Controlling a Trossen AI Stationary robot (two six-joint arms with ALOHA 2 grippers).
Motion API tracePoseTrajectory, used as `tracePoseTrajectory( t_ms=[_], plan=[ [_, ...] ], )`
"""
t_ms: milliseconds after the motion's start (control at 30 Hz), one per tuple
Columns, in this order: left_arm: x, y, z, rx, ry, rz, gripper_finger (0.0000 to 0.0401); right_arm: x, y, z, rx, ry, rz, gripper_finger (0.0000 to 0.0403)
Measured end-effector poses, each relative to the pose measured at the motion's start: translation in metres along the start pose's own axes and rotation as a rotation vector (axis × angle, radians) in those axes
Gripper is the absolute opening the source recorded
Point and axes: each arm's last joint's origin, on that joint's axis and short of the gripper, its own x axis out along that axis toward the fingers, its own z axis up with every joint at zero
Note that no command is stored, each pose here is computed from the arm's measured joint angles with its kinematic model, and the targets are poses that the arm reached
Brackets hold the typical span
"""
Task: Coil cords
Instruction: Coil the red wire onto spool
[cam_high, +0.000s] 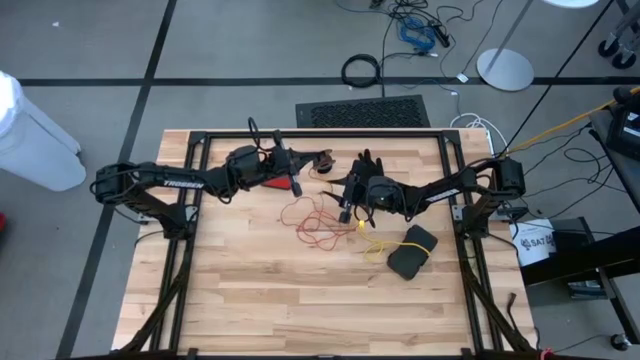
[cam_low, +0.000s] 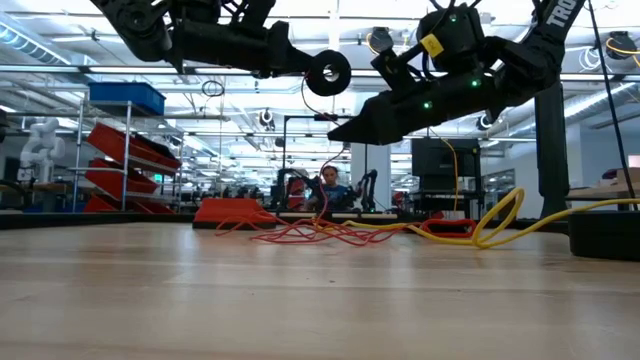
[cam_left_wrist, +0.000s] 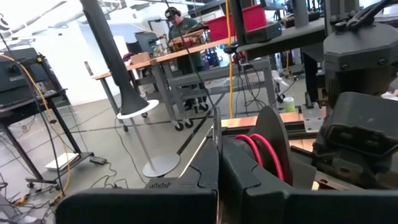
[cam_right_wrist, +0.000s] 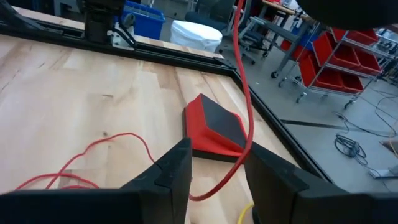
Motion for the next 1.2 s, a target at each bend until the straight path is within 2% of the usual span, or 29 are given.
tracePoseTrajectory(
  t_ms=[600, 1200],
  plan=[
    [0.0, -0.001, -0.003, 0.008, 0.024, -0.027, 0.0, -0.001, 0.003, -0.009, 0.038, 0.098, 0.028, 0.0131],
    [0.0, -0.002, -0.004, 0.008, 0.04, -0.046, 0.0, -0.007, -0.002, 0.002, 0.03, 0.076, 0.023, 0.0076]
  ],
)
